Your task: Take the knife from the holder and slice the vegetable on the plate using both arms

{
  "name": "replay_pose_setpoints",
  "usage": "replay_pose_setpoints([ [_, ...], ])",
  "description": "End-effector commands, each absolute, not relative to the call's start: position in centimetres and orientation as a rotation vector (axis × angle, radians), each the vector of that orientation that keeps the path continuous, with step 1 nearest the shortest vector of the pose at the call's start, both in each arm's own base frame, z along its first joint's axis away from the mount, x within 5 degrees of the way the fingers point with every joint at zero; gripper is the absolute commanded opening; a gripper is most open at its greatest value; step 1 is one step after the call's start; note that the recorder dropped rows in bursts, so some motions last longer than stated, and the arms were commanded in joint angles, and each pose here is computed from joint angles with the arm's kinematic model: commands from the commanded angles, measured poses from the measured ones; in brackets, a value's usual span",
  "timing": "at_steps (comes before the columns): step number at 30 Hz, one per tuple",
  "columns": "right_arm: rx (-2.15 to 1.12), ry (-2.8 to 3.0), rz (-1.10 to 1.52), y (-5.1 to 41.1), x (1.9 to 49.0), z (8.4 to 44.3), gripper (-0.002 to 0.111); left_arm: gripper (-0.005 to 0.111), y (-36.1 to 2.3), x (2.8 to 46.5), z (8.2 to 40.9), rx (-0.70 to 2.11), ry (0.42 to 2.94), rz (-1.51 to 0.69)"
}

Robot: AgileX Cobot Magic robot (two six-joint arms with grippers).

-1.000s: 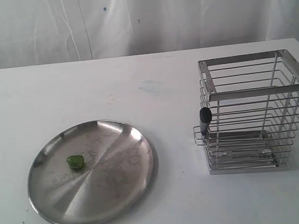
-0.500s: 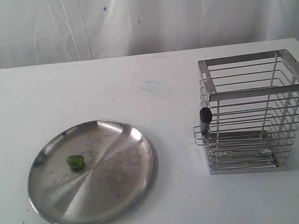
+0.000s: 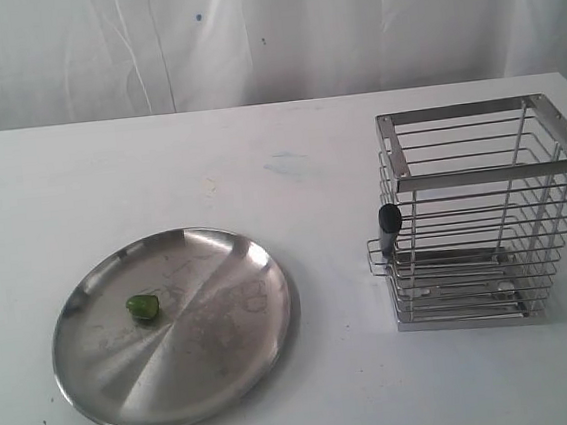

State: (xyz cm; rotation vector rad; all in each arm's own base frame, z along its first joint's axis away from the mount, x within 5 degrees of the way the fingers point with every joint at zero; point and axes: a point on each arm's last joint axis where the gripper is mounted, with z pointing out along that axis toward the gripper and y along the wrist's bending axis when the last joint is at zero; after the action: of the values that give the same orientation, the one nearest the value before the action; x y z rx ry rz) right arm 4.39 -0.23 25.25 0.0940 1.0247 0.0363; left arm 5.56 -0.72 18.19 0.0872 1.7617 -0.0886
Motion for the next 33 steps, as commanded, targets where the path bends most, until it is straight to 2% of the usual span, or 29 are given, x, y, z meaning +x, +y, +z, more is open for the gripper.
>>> replay_pose_setpoints([
  [1, 0.131, 1.285, 0.019, -0.4, 5.3, 23.0, 0.0, 0.0, -0.7, 5.6, 18.2, 0.082, 1.751, -0.097],
  [6, -0.024, 1.288, -0.14, -0.2, 5.3, 23.3, 0.0, 0.0, -0.7, 5.6, 18.2, 0.082, 1.751, -0.097],
  [9, -0.147, 1.131, -0.263, 0.2, 4.3, 26.9, 0.0, 0.0, -0.8, 5.3, 17.4, 0.098, 1.848, -0.101],
  [12, -0.157, 1.053, -0.281, 0.3, 3.8, 30.7, 0.0, 0.0, -0.9, 5.0, 16.3, 0.116, 1.966, -0.107],
  [15, -0.134, 1.181, -0.291, -0.1, 5.2, 33.0, 0.0, 0.0, -0.9, 4.6, 15.6, 0.129, 2.049, -0.11],
  [18, -0.085, 1.576, -0.315, -1.3, 8.4, 32.2, 0.0, 0.0, -0.9, 4.6, 15.6, 0.129, 2.05, -0.11],
  [24, 0.104, 2.322, -0.219, -2.4, 12.9, 26.8, 0.0, 0.0, -0.9, 4.6, 15.6, 0.129, 2.05, -0.11],
  [27, 0.279, 2.46, -0.087, -2.0, 13.6, 26.2, 0.0, 0.0, -0.9, 4.6, 15.6, 0.128, 2.05, -0.112],
  [31, 0.534, 2.477, 0.268, -0.2, 14.1, 26.5, 0.0, 0.0, -0.9, 4.6, 15.6, 0.128, 2.05, -0.112],
  [33, 0.473, 2.407, 0.245, -0.4, 14.7, 26.9, 0.0, 0.0, -0.9, 4.6, 15.6, 0.128, 2.05, -0.112],
])
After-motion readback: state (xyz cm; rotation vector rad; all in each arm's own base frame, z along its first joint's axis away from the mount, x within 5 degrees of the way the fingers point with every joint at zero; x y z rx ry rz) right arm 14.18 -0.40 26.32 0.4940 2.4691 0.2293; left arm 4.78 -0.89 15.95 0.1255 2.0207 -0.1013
